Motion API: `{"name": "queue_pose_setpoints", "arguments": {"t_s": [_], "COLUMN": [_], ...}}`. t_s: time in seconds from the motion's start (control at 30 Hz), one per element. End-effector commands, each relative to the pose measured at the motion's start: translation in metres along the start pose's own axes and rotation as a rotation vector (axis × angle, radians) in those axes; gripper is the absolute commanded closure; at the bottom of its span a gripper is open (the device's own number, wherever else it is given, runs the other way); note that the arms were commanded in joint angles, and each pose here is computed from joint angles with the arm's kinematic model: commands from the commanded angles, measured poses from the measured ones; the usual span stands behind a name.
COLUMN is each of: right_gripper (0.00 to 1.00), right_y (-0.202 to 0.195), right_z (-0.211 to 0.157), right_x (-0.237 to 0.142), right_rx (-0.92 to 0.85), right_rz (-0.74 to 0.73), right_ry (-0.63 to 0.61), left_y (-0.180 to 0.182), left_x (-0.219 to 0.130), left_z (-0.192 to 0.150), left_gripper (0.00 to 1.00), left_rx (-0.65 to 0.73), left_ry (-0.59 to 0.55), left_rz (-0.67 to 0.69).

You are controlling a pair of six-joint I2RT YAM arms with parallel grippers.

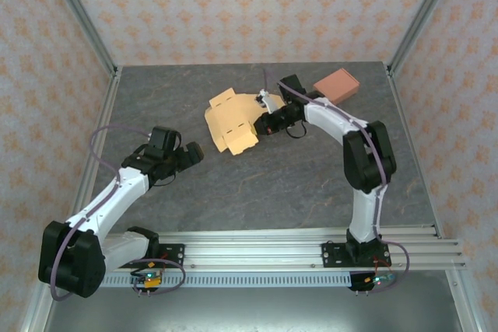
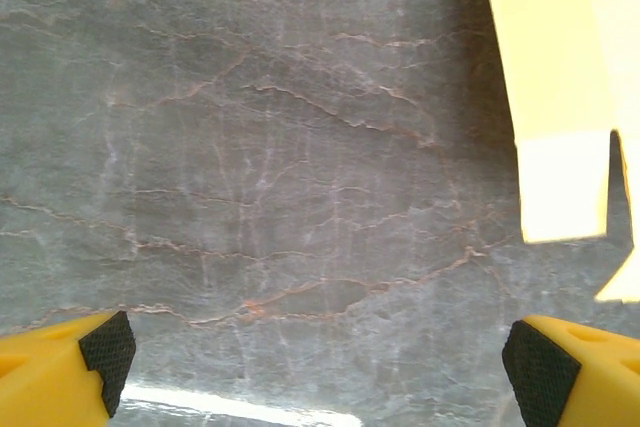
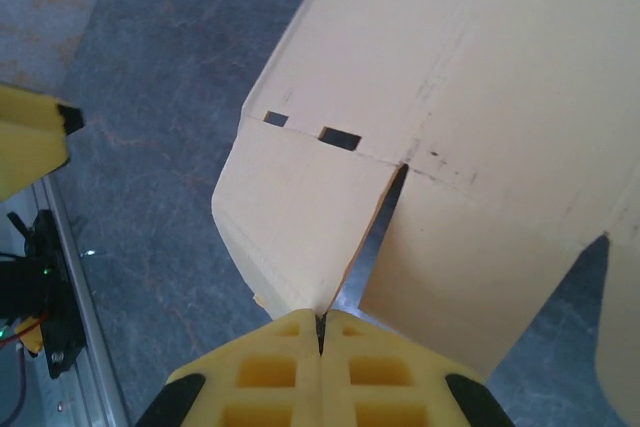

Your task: Fold the paper box

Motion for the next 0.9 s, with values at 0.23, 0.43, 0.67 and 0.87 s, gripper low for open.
{"name": "queue_pose_setpoints", "arguments": {"t_s": [0.23,0.43,0.67,0.87], "right_gripper": [1.0,1.0,1.0,0.65], "right_y": [0.041,0.05,0.043,-0.009], "right_z": [0.005,0.007,0.005,0.012], "right_x": [-0.035,-0.038,-0.038,-0.042], "right_rx": [-0.069,-0.031,0.019,0.145], "right_rz": [0.051,0.108,0.069,-0.211], "right_ry": [-0.141,-0.173,-0.199,-0.304], "left_y": [-0.059,-0.065,-0.05,-0.045], "left_x": [-0.014,-0.002,0.016,0.04], "left_z": [0.03,0.032,0.027,0.034], "left_gripper": [0.0,0.0,0.0,0.0], "left_rx": [-0.142,-0.272,-0.412,-0.385], "left_ry": [-0.091,-0.093,-0.092,-0.081], "left_rz": [-0.365,-0.446,-0.382,-0.301]}}
Point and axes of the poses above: each hand's point on the last joint's axis, 136 mm out from that joint toward the fingers, its own x axis out along the fingers, its own y axis along the line the jaws close on, z = x × y, the point moved 2 cm from there along -x, back along the fingers, and after that the axes turned 12 degrees about x, right-handed, at the moved point
